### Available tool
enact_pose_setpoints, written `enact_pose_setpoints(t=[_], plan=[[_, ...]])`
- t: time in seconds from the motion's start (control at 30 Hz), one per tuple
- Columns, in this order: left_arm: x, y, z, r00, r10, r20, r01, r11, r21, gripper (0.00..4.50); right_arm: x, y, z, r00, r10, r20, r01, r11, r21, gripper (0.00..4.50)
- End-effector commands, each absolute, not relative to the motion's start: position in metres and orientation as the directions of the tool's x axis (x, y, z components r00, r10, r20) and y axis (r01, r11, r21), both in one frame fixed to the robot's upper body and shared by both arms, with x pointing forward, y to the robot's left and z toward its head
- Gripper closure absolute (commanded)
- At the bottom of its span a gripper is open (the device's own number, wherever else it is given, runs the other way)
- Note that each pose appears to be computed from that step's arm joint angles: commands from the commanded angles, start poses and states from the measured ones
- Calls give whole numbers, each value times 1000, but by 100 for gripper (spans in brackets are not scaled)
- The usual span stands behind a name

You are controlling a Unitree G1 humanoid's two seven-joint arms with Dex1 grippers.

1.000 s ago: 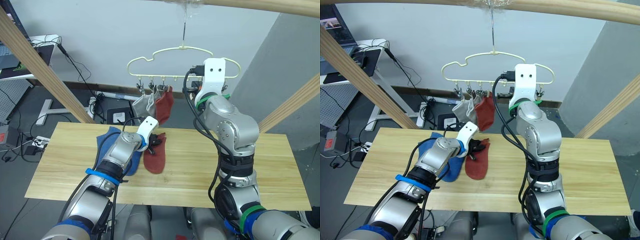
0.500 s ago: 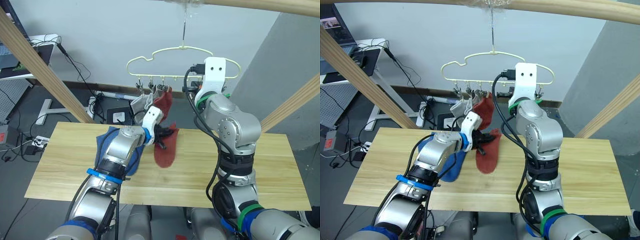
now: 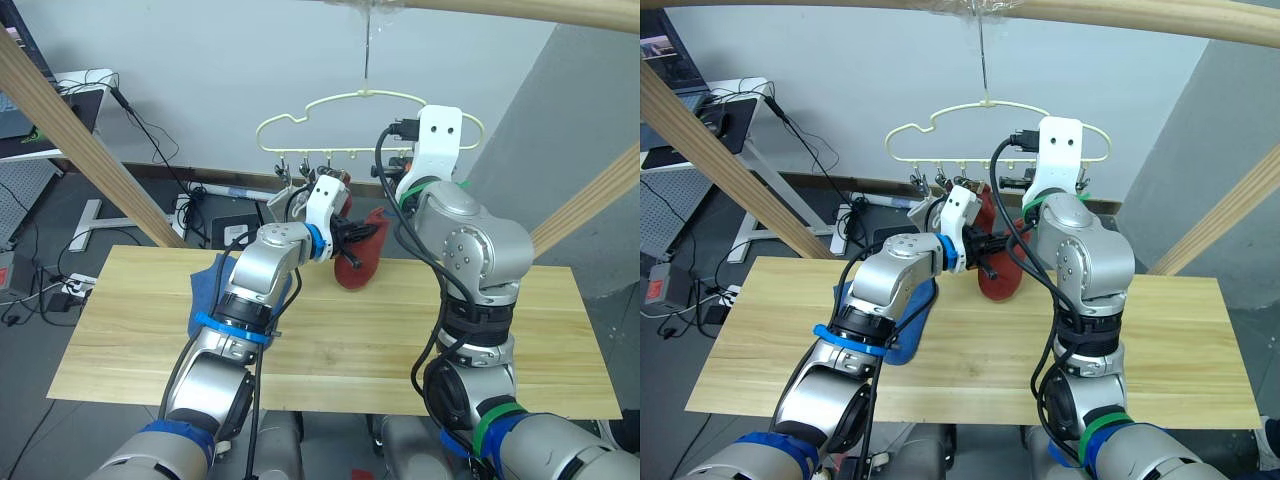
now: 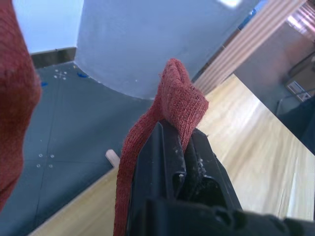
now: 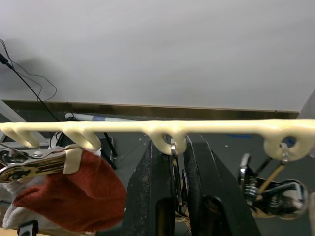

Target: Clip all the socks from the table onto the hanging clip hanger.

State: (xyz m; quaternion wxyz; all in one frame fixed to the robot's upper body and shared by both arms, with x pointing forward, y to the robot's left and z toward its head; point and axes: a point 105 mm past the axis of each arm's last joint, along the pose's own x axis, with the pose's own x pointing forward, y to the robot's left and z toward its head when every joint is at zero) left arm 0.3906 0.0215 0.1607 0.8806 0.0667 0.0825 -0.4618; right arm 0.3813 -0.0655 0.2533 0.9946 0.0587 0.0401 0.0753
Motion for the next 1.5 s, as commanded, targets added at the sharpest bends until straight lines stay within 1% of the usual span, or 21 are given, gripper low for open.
enact_pose_setpoints(t=[0.03, 0.3, 0.6, 0.93, 1.1, 1.5], plan=[[393, 15, 181, 562, -816, -137, 827, 557, 74, 446, 373, -56, 274, 982, 191, 7, -190, 971, 148, 450], [396, 6, 184, 556, -821, -125, 831, 551, 78, 446, 373, -55, 273, 981, 191, 5, -190, 970, 155, 450], [400, -6, 198, 546, -833, -87, 837, 540, 85, 446, 374, -54, 273, 982, 189, 3, -187, 969, 161, 450], [403, -8, 206, 544, -837, -59, 838, 540, 75, 446, 374, -54, 272, 982, 188, 1, -186, 969, 165, 450], [401, -10, 215, 532, -846, -26, 846, 530, 46, 446, 374, -54, 272, 982, 191, -1, -188, 968, 166, 450], [394, -19, 220, 495, -869, -10, 869, 494, 24, 446, 374, -54, 270, 981, 192, -2, -188, 966, 175, 450]])
